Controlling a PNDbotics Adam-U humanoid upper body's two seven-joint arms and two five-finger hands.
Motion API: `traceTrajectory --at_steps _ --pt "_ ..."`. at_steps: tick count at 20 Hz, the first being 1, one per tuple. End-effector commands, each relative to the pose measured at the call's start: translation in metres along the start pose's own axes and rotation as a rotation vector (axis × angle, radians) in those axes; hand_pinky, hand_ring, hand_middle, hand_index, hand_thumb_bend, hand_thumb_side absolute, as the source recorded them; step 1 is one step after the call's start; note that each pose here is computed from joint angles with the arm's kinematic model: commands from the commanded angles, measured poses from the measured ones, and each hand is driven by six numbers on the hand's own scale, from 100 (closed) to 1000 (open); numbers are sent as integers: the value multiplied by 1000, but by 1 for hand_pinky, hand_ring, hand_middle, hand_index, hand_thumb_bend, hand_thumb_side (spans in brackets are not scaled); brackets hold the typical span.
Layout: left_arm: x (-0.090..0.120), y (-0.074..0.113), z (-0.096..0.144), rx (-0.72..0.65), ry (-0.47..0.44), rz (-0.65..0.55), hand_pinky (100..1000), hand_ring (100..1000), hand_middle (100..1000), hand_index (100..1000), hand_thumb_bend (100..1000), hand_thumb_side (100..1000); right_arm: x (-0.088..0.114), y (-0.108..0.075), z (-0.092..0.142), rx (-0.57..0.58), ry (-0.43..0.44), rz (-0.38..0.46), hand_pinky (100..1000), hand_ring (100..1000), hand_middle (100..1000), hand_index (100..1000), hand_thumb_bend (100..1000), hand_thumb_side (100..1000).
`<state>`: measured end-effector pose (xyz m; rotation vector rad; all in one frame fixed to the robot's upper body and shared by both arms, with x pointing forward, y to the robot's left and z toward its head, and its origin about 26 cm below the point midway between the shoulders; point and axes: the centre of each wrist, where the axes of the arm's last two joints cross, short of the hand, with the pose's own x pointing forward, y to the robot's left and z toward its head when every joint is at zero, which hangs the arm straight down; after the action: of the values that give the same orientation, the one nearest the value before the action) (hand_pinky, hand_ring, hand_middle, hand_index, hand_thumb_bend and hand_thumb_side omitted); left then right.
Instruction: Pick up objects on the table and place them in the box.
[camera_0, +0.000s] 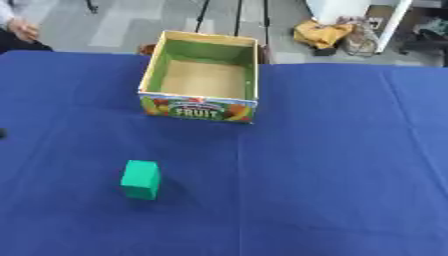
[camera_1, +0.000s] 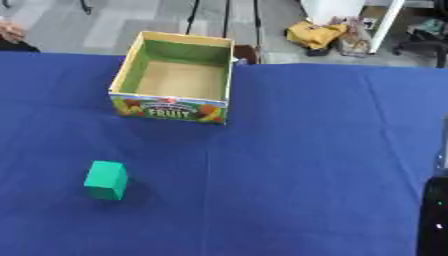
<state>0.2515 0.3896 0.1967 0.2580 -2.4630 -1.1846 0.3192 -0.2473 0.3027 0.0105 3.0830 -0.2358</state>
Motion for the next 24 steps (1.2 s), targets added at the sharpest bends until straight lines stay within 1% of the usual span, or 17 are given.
traceTrajectory --at_steps 1,2,6,9,10,13,19,22,24 --pt "4 11 -11 -324 -146 -171 863 855 912 1000 100 754 5 -4 -6 31 -21 20 797 838 582 844 100 786" --pt "4 11 -12 -355 -139 -191 862 856 912 1000 100 775 5 -4 -6 35 -22 20 795 837 582 843 100 790" --pt "5 15 -19 -414 -135 -257 849 852 899 1000 100 776 5 -4 -6 39 -25 15 795 836 583 842 100 788" --pt "5 16 -23 -402 -119 -267 801 817 851 1000 100 786 5 -4 -6 42 -26 13 797 838 581 842 100 782" --pt "5 17 -25 -387 -98 -263 797 814 849 1000 100 811 5 -4 -6 44 -24 13 797 839 580 843 100 780" --pt "5 17 -31 -389 -44 -260 802 820 859 1000 100 851 5 -4 -5 48 -22 10 798 840 579 843 100 777" --pt "5 19 -44 -483 30 -296 818 842 885 1000 100 890 5 -4 -5 55 -18 5 801 843 577 845 100 766" --pt "5 21 -53 -526 67 -311 825 856 897 1000 100 871 5 -4 -5 58 -17 2 802 843 576 845 100 764" --pt "6 22 -58 -550 87 -317 830 864 905 1000 100 884 5 -4 -4 60 -16 0 803 844 576 846 100 760"
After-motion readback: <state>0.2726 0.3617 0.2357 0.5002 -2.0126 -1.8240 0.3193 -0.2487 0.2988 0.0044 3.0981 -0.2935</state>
